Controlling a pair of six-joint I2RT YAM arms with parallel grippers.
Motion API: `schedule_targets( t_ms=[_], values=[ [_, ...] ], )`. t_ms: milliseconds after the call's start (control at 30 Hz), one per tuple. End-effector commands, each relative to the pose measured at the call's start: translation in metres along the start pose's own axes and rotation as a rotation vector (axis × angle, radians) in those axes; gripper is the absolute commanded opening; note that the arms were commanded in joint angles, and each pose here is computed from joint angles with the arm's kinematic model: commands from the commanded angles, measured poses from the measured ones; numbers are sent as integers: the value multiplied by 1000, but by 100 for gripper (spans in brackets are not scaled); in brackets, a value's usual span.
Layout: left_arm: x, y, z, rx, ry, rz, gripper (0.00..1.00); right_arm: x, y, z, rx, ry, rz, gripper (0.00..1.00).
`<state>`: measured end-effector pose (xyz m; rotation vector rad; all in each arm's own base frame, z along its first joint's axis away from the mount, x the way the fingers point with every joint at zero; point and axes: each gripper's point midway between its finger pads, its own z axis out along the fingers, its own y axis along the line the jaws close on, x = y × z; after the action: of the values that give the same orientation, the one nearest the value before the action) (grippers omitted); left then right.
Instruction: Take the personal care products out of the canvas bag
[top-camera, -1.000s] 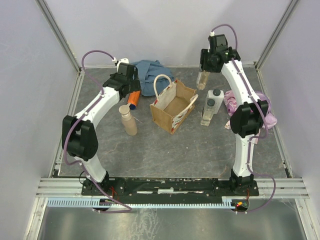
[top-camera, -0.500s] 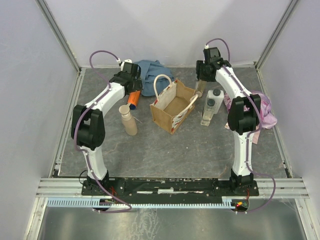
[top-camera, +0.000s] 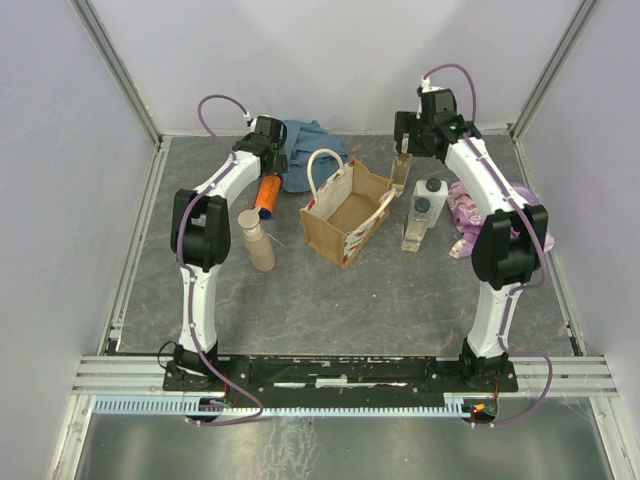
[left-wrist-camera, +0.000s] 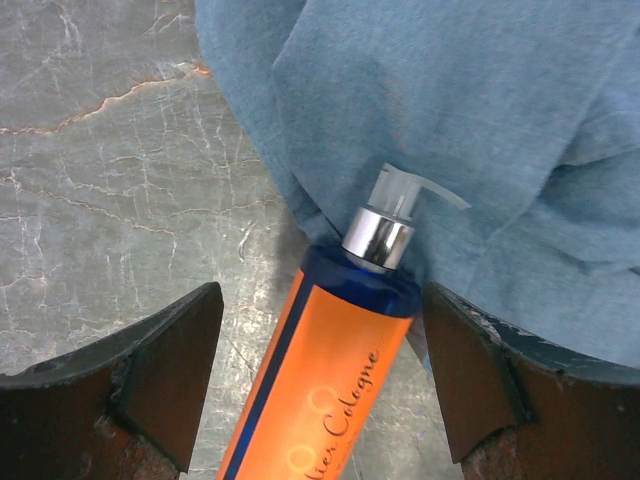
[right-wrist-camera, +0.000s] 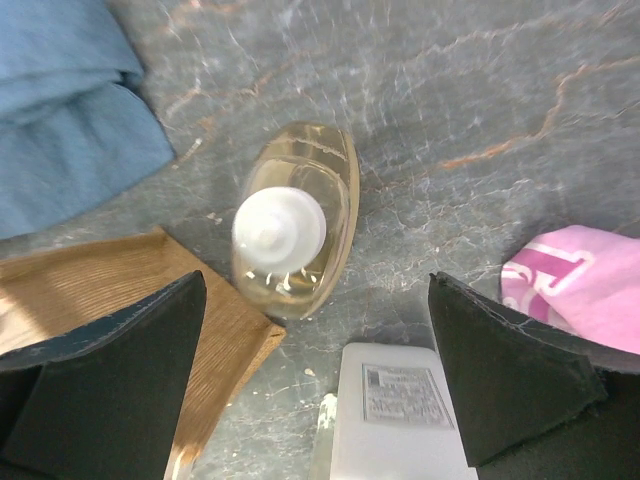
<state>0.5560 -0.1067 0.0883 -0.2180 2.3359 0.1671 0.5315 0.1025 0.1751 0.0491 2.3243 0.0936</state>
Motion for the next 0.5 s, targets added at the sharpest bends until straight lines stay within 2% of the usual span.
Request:
schedule_targets(
  t_ms=[0,200,333,467],
  values=[
    [-8,2,7,11,12,33,86,-59,1,-58,-18,-208,4,100],
    [0,-10,14,68,50,42,82,-65,-2,-73,-7,-237,0,100],
    [22,-14,28,76,113,62,79,-61,-4,-73,1,-231,-1,100],
    [31,-17,27,95,145,72,67,-55,-6,-69,11,-216,-2,100]
  ],
)
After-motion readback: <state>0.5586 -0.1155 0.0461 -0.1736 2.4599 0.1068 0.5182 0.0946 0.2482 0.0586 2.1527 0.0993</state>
